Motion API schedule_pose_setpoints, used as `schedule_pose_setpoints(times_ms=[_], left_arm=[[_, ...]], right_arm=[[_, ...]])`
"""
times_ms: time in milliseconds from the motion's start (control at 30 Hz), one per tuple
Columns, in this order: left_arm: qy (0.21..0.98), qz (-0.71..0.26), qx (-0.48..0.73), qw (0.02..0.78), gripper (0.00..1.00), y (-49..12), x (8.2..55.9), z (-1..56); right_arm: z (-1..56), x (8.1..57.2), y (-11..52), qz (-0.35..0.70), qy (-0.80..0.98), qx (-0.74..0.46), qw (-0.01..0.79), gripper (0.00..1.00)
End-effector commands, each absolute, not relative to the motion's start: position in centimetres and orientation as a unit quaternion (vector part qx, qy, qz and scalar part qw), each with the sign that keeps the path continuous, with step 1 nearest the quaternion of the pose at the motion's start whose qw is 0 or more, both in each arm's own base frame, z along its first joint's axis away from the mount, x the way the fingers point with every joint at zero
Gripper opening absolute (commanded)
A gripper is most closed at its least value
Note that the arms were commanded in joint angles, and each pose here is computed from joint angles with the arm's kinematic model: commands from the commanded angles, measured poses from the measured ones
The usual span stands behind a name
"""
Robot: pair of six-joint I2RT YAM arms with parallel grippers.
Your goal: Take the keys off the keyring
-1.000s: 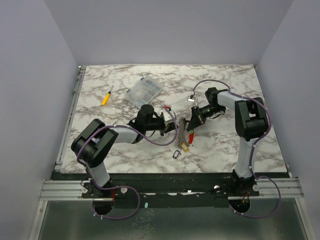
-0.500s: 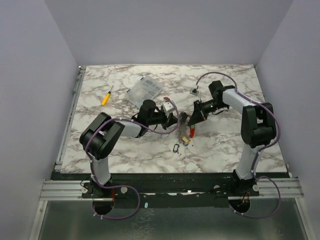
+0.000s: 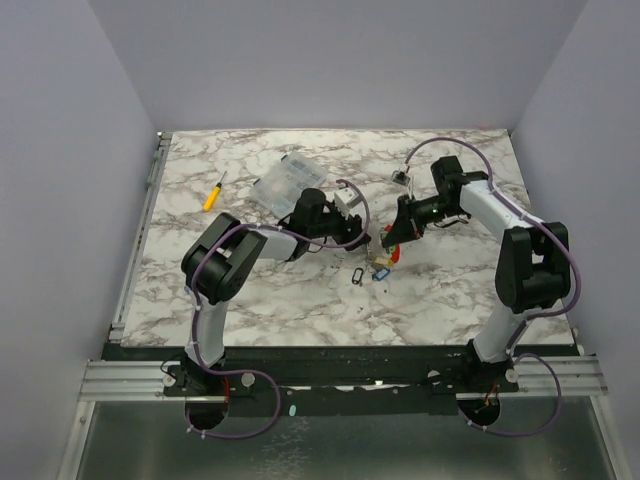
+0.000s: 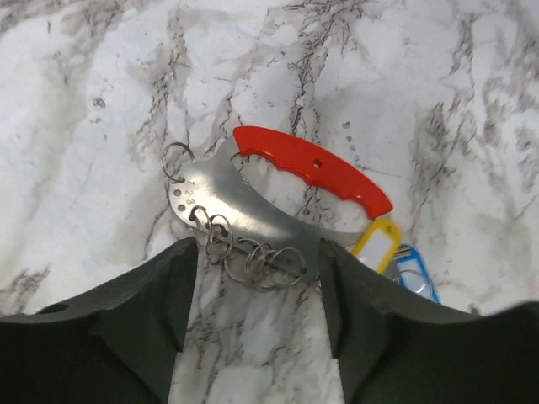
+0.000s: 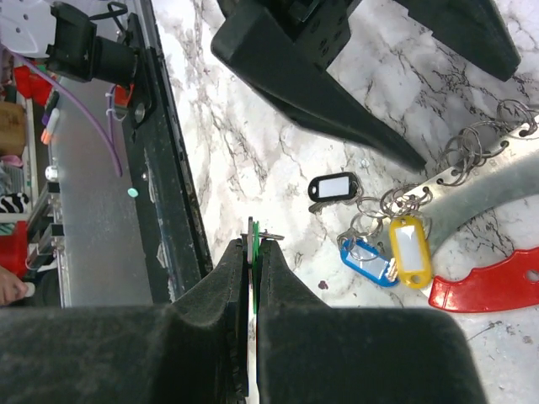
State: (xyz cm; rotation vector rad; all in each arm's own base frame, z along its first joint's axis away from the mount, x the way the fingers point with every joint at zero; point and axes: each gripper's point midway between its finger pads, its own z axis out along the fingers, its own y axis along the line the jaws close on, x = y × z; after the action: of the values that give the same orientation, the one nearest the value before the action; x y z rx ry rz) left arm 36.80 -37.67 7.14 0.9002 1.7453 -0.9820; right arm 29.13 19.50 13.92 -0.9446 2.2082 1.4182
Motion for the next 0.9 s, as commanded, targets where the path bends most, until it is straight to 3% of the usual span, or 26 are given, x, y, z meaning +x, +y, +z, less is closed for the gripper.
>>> schedule_pose_setpoints(times_ms=[0,67,100,267,500,733,867], left_arm=[[0.725,-0.39,0.349,0.448,0.82,-36.4,37.9,9.7],[0.728,-0.397,0.341,0.442,0.97,-35.3,38.1,11.0],[0.731,-0.399,0.334,0.442,0.99,-34.7,38.3,11.7],[0.754,-0.39,0.28,0.448,0.99,-28.9,40.3,15.0],[0.827,-0.281,0.152,0.462,0.99,-16.5,43.8,16.8],[0.847,-0.209,0.058,0.486,0.99,-6.0,45.4,19.6],[0.844,-0.199,0.042,0.497,0.99,-3.3,45.0,20.3]], right_arm=[[14.8,29.0,19.7,0.502,0.769,-0.341,0.201,0.01],[14.8,29.0,20.1,0.506,0.764,-0.343,0.206,0.01],[14.6,28.9,20.5,0.505,0.764,-0.345,0.207,0.01],[14.0,28.7,22.9,0.492,0.76,-0.372,0.205,0.01],[11.0,27.3,29.3,0.437,0.755,-0.449,0.192,0.01],[7.6,25.0,37.0,0.407,0.737,-0.514,0.164,0.01],[6.8,24.4,40.7,0.407,0.725,-0.533,0.156,0.01]])
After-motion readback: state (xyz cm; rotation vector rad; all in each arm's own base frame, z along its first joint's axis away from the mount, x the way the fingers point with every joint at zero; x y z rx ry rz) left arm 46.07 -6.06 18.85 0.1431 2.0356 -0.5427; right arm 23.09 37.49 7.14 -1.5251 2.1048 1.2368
